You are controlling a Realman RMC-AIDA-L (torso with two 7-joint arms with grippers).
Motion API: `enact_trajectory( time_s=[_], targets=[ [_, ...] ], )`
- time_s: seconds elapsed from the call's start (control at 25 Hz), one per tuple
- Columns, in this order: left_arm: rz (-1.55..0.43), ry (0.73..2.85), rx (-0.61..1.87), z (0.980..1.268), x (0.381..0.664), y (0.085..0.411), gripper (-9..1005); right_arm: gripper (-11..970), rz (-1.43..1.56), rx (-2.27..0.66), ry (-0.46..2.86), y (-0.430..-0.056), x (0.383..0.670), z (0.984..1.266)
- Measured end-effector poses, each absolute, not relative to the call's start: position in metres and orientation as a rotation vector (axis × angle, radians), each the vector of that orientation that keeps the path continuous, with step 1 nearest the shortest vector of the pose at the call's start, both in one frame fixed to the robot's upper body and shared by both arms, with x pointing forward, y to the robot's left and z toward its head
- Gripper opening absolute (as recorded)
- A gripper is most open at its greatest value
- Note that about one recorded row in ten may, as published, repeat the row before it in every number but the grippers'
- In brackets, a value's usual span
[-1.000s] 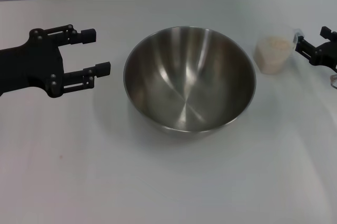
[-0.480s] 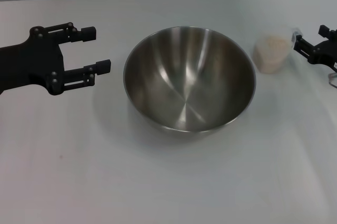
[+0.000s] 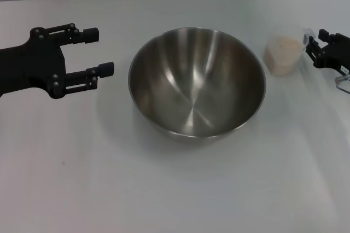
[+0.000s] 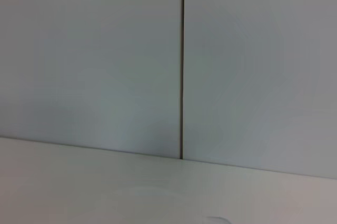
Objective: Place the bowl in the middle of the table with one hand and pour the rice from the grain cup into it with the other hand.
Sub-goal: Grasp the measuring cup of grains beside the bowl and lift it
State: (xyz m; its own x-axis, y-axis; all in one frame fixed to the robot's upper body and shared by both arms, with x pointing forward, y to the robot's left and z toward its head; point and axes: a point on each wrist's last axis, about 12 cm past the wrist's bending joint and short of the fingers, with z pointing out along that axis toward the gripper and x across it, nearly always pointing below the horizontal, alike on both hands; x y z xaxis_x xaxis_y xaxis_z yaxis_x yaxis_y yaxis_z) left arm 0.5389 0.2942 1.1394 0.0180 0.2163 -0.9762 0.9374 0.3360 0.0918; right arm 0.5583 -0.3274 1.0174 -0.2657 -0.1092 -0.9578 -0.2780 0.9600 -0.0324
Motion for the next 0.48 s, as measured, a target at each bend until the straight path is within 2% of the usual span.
enact_trajectory(
  time_s=[0.12,0.48],
  targets=[
    [-0.797,1.464,1.115,1.1394,0.5389,0.2944,695,363,0.165,-0.284,1.843,-0.3273,0.5582,1.0172],
    [-0.797,1.467,1.114,1.1388,0.5381,0.2951,695,83,0.166,-0.284,1.845,-0.3272,0.5576,1.0166]
  ],
)
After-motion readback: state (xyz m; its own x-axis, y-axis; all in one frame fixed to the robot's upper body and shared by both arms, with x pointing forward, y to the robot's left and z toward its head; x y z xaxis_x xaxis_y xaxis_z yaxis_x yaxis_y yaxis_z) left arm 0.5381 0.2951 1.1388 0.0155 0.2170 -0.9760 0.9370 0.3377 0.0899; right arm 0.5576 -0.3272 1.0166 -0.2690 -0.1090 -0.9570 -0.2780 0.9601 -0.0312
